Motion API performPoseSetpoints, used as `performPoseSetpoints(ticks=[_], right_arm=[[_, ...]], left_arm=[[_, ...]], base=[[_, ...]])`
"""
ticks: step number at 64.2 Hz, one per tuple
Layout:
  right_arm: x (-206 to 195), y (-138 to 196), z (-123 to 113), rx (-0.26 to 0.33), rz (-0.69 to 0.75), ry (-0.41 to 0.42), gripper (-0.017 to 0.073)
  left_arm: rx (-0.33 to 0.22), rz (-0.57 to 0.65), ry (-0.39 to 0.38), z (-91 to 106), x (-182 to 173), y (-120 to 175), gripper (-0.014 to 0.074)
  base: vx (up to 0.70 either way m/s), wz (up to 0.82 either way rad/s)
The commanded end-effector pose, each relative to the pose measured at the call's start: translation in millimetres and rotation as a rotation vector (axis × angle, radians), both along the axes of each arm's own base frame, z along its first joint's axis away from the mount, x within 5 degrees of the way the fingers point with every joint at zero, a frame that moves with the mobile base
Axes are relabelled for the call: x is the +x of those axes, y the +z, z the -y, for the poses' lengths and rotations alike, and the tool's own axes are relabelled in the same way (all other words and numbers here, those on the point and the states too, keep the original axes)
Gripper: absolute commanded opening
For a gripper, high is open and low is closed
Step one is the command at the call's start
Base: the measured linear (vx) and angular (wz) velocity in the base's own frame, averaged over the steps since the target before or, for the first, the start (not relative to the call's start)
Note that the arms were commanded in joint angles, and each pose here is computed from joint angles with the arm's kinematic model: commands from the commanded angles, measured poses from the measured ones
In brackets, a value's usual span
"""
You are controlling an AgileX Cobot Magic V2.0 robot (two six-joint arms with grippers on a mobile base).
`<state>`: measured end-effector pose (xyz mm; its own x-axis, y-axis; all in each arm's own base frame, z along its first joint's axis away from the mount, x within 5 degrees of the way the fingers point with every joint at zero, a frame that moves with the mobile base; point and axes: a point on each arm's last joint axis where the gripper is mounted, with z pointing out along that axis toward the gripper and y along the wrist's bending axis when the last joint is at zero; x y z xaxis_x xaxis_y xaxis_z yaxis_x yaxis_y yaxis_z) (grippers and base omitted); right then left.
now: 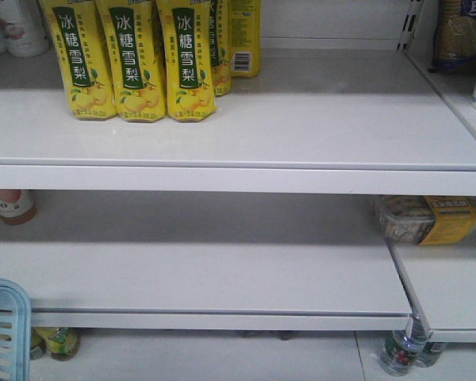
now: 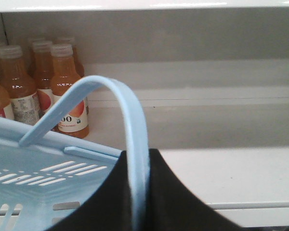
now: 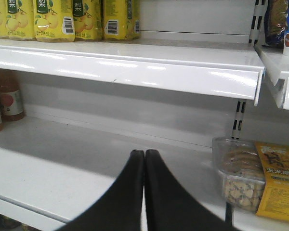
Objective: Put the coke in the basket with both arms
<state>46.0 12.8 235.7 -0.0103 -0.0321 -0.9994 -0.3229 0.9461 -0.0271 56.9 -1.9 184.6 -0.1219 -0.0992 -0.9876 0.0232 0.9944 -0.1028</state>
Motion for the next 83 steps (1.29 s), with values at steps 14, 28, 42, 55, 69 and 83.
performPoseSetpoints(ticks=[14,28,42,55,69,83], right_arm=[[-1.1,15.1,-1.1,0.017,0.085,0.015,-0.001],[-1.1,15.1,-1.1,0.017,0.085,0.015,-0.001],[-1.1,15.1,-1.1,0.017,0.085,0.015,-0.001],[-1.1,15.1,-1.1,0.017,0.085,0.015,-0.001],[-1.1,15.1,-1.1,0.017,0.085,0.015,-0.001],[0.5,8.1,-0.2,-0.028,0.064,-0.008,-0.001]], left_arm=[[0.01,0.212,-0.003,0.2,-2.7,25.8,-0.0006],[0.01,0.214,-0.003,0.2,-3.0,27.6,-0.0006],[0.009,0.216,-0.003,0.2,-3.0,27.9,-0.0006],[0.009,0.216,-0.003,0.2,-3.0,27.9,-0.0006],[0.01,0.216,-0.003,0.2,-3.0,27.9,-0.0006],[0.01,0.216,-0.003,0.2,-3.0,27.9,-0.0006]], base=[[0.0,0.0],[0.0,0.0],[0.0,0.0],[0.0,0.0],[0.0,0.0],[0.0,0.0]])
